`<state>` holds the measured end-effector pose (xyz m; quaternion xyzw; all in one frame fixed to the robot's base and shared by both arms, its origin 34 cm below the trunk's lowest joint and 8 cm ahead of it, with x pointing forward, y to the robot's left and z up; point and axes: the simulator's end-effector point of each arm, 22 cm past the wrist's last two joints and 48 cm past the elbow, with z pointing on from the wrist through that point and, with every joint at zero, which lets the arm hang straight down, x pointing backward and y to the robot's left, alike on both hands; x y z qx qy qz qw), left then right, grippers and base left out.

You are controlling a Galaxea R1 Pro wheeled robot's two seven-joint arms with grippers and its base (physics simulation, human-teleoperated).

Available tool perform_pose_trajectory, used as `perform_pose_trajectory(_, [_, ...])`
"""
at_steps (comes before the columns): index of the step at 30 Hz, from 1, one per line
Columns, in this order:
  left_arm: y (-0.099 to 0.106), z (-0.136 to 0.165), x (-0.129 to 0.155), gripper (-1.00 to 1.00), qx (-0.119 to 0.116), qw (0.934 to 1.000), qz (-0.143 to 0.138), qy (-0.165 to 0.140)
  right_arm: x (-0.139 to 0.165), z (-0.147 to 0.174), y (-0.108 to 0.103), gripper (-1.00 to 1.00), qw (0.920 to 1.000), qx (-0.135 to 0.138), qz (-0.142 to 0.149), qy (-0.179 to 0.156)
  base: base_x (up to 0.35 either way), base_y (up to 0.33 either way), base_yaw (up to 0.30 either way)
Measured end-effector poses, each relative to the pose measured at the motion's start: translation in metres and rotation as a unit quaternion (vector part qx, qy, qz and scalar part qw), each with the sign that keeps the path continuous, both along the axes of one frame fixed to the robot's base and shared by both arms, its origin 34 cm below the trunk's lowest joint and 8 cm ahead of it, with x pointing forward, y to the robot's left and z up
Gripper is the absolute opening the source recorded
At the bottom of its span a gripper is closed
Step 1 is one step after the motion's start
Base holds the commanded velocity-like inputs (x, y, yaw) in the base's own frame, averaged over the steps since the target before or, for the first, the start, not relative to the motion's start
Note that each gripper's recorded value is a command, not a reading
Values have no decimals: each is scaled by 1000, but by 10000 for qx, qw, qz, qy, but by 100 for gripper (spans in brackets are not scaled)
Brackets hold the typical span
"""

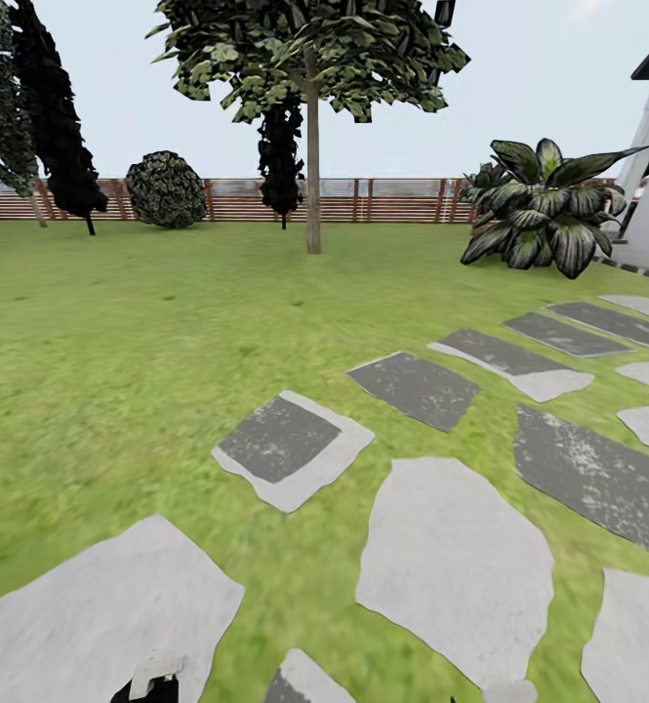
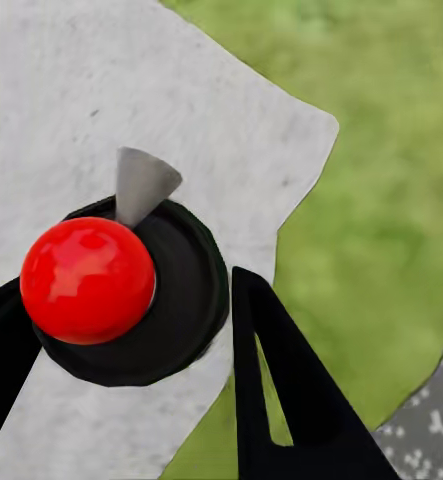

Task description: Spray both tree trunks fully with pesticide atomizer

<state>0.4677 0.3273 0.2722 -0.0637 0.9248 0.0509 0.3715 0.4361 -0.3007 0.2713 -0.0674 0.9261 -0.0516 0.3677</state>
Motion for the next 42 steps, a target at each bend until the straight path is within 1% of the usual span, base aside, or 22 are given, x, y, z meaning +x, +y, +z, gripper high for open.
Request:
perform_pose_trajectory(8, [0, 0, 0, -100, -1, 10000, 4, -4, 0, 0, 0, 100, 10000, 1, 1, 4, 339, 0, 0])
perform_pose_trajectory(15, [4, 1, 1, -100, 8, 10000, 5, -6, 0, 0, 0, 100, 10000, 1, 7, -3, 339, 0, 0])
perform_pose_trajectory(19, [8, 3, 3, -100, -29, 9999, 104, -48, 0, 0, 0, 100, 10000, 1, 3, -6, 339, 0, 0])
perform_pose_trajectory(22, [9, 3, 4, -100, -39, 9999, 123, -57, 0, 0, 0, 100, 10000, 1, 1, 0, 339, 0, 0])
perform_pose_trajectory(42, [6, 1, 1, -100, -26, 9999, 129, -25, 0, 0, 2, 100, 10000, 9, 9, 4, 339, 0, 0])
